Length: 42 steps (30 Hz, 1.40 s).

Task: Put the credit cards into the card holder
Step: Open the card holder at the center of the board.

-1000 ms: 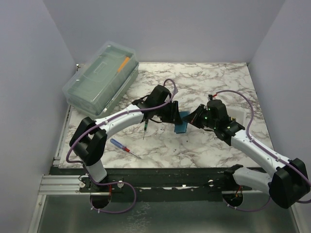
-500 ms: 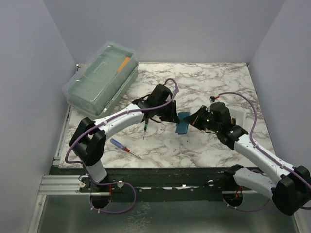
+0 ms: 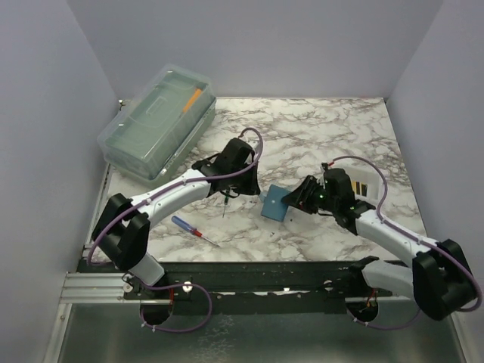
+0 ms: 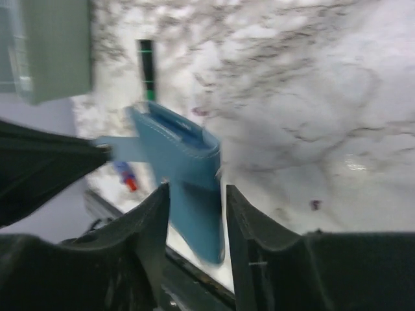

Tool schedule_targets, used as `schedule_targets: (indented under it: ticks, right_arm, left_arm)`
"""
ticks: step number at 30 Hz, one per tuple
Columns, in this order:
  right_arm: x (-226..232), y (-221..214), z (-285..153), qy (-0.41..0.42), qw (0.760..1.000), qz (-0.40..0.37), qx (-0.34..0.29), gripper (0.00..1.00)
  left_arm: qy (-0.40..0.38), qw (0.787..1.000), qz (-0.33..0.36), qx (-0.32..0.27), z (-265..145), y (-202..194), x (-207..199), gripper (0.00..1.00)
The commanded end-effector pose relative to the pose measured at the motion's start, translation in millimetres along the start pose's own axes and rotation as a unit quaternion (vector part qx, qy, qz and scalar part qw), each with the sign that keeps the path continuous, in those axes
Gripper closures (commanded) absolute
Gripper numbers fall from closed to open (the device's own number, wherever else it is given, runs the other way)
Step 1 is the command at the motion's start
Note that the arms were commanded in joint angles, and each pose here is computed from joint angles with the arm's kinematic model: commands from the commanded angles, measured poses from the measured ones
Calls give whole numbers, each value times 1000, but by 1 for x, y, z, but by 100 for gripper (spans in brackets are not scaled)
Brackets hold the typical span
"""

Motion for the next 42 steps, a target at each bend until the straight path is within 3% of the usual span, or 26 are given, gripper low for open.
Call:
schedule_targets:
  ticks: [1, 3, 5, 10, 13, 18, 24, 28, 32, 37, 42]
  right_arm:
    - [-35, 3, 10, -116, 992, -29, 28, 50]
    - [-50, 9, 8, -195, 979, -51, 31, 44]
    - [-47, 11, 4, -218, 973, -72, 32, 40]
    - [-13, 8, 0, -145, 986, -77, 29, 30]
    - [-2, -2, 10, -83, 995, -46, 43, 30]
    - [-8, -16, 27, -95, 994, -18, 59, 34]
    - [-19, -20, 29, -102, 994, 8, 50, 51]
    - [-22, -24, 24, -90, 995, 1, 51, 43]
    - [-17, -29, 26, -53, 996, -8, 68, 42]
    - [-8, -33, 35, -5, 995, -24, 92, 41]
    - [-11, -34, 45, -34, 994, -35, 94, 39]
  left_arm:
    - [-33, 999, 7, -26, -22, 10, -13, 100]
    - [-57, 998, -6, -27, -28, 13, -21, 100]
    - [-79, 996, -17, -24, -31, 14, -29, 100]
    - [-100, 994, -31, -18, -28, 13, -35, 100]
    - [-109, 993, -44, -8, -23, 8, -35, 100]
    - [-108, 992, -66, -19, -25, 11, -35, 100]
    - [9, 990, -137, -20, -11, -17, 21, 100]
    - [79, 977, -197, 6, -4, -49, 62, 100]
    - [137, 965, -222, 18, -7, -69, 85, 100]
    - [111, 970, -212, 33, -5, -73, 77, 100]
    - [66, 980, -186, 41, -8, -68, 61, 100]
Point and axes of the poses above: each gripper's point midway between its finger pads, its own z axis out along the fingers, its own x axis along the line the jaws close on, y = z × x, the point moved 5 cm from there along -z, back along the fingers, and after that the axes turned 7 degrees about z, right-handed, at the moved point
